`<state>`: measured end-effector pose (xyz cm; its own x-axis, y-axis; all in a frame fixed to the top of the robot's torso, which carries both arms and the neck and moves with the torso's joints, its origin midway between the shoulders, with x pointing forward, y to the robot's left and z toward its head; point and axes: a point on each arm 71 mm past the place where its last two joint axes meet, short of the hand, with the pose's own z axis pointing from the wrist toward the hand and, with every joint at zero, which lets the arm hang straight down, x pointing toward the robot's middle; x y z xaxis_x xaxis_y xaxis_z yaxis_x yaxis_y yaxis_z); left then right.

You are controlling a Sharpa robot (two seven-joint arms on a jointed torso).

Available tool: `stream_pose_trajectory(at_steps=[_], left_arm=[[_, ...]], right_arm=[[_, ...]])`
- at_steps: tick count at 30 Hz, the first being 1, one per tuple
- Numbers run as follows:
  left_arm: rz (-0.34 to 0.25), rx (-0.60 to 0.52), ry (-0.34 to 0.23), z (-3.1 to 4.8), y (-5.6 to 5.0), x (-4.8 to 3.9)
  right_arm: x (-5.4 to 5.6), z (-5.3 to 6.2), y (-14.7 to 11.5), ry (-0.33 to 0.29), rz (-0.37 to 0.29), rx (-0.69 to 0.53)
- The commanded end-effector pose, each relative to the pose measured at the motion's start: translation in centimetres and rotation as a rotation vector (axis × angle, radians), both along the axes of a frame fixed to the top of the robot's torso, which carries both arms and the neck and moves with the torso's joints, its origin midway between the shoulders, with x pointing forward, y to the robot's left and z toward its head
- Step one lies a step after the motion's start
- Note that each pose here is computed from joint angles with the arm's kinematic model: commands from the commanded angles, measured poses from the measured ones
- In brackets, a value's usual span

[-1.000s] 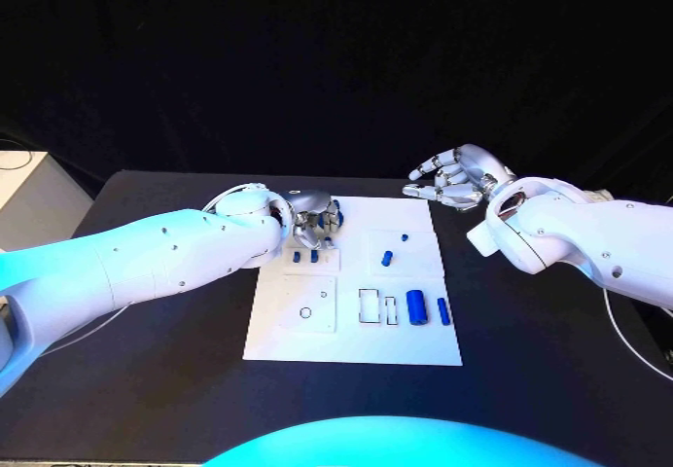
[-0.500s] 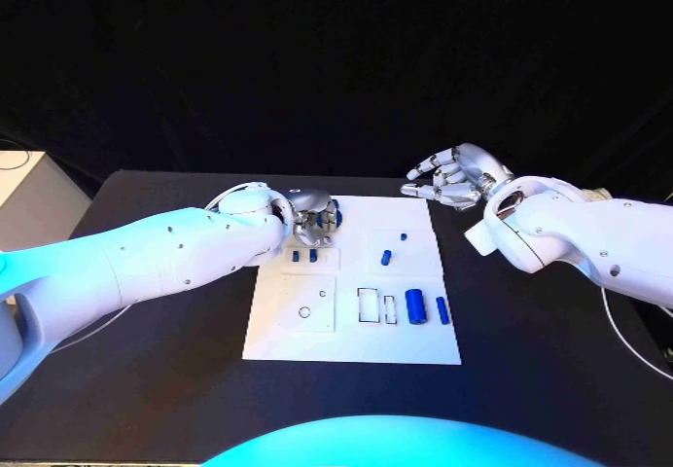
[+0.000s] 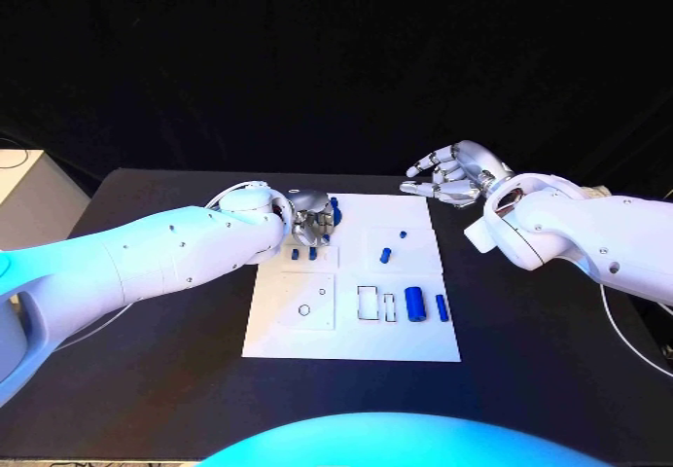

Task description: Assemble the parts on the task board

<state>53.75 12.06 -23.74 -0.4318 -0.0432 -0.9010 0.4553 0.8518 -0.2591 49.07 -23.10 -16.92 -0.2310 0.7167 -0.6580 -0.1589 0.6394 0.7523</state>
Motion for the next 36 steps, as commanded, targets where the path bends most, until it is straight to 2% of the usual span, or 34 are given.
stream_pose_trajectory(at_steps=[1,17,36], left_arm=[[-0.008,0.024,0.025,-0.26,-0.22,-0.12],[-0.014,0.019,0.032,-0.87,-0.69,-0.29],[-0.001,0.001,-0.005,-0.71,-0.63,-0.08]], right_arm=[[-0.07,0.01,0.18,-0.004,0.018,0.0],[-0.12,0.03,0.21,-0.003,0.02,0.0],[-0.15,0.06,0.22,-0.005,0.02,0.001]])
